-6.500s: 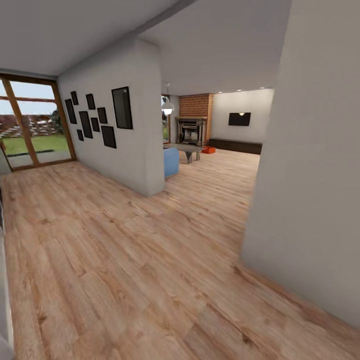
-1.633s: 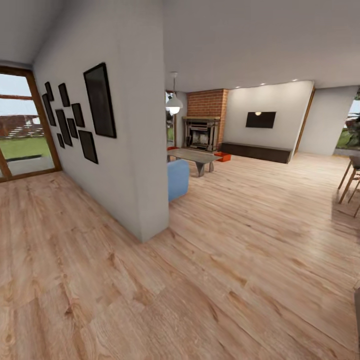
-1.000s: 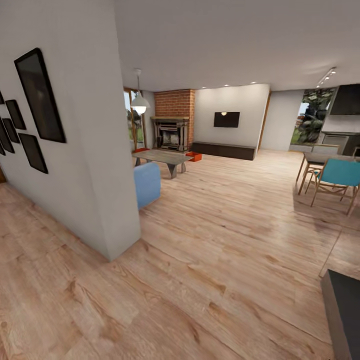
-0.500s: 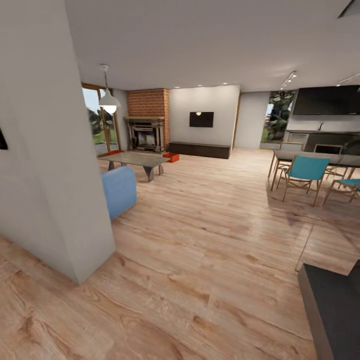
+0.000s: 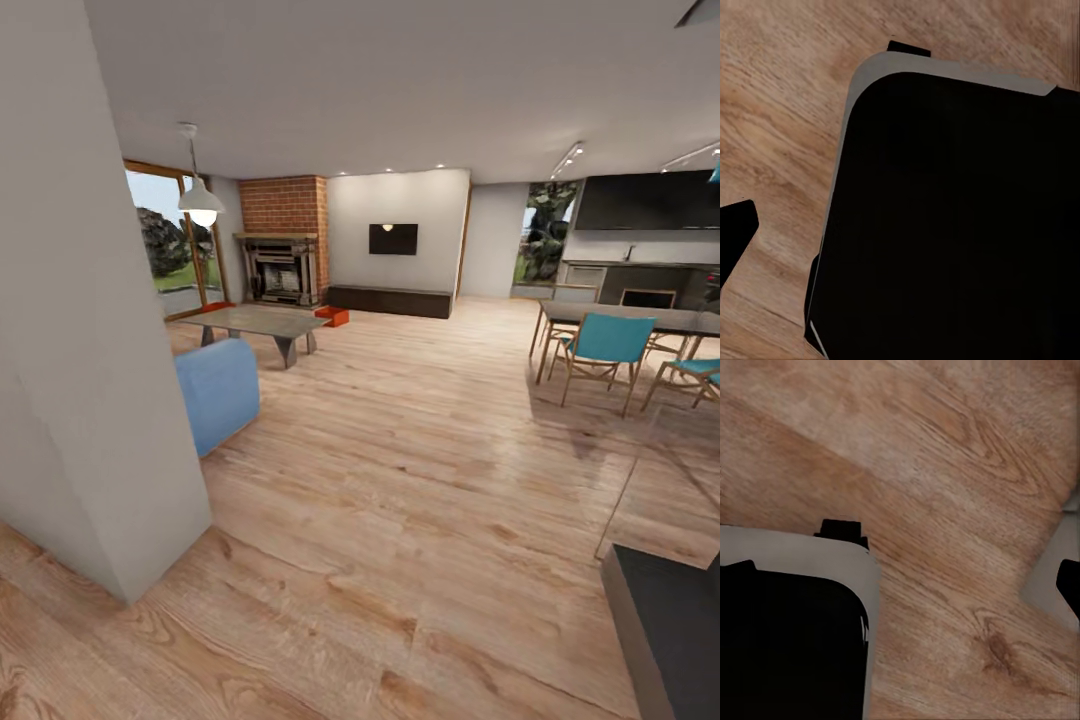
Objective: Move the two storage containers from the living room to the garage. In the garage, place one container on the floor and stack the other container on top of it (either order is fine).
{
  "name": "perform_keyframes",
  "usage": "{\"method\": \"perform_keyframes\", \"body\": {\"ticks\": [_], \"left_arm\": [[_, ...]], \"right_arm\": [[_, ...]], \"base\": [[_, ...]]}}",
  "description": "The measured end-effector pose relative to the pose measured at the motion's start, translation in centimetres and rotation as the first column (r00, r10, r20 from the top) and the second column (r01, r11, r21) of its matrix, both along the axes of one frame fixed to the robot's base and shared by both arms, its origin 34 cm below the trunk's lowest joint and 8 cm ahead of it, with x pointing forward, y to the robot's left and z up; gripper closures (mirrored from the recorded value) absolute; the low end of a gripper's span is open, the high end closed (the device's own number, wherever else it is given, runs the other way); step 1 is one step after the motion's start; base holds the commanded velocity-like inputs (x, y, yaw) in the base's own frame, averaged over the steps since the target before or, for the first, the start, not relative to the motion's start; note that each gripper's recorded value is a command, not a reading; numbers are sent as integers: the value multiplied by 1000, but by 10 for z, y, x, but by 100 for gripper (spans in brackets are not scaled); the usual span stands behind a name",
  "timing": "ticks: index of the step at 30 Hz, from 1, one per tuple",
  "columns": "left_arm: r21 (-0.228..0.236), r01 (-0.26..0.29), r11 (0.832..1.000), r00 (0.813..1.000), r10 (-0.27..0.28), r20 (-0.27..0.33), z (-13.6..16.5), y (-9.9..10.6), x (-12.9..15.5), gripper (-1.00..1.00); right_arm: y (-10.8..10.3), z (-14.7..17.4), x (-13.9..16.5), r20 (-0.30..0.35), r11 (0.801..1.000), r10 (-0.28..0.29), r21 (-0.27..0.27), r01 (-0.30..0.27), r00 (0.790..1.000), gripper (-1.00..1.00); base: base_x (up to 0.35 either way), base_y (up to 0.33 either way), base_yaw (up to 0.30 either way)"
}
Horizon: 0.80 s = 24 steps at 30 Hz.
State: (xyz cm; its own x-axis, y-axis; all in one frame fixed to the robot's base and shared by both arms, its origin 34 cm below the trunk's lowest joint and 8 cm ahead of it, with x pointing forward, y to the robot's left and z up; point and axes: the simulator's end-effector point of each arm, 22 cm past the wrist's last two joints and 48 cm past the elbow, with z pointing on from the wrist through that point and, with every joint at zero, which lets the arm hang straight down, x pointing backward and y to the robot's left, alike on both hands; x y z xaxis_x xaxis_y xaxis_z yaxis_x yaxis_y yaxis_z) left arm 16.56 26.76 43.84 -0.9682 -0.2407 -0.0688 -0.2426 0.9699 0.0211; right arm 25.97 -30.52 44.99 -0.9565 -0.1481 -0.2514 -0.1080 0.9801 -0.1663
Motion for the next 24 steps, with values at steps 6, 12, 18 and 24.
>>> {"method": "perform_keyframes", "body": {"ticks": [6, 12, 18, 24], "left_arm": [[1, 1, 1000, 1000, -1, 0, 0, 1, 0, -100], [1, 1, 1000, 1000, -1, 0, 0, 1, 0, -100], [1, 1, 1000, 1000, -1, 0, 0, 1, 0, -100], [1, 1, 1000, 1000, -1, 5, 0, 0, 1, -100]], "right_arm": [[0, 0, 0, 0, 1000, 0, 1, 0, 1000, -100], [0, 0, 0, 0, 1000, 1, 0, -1, 1000, -100], [0, 0, 0, 0, 1000, 0, -1, 0, 1000, -100], [-1, 0, 0, 0, 1000, -1, -2, 1, 1000, -100]], "base": [[322, 0, 0], [322, 0, 0], [322, 0, 0], [322, 0, 0]]}}
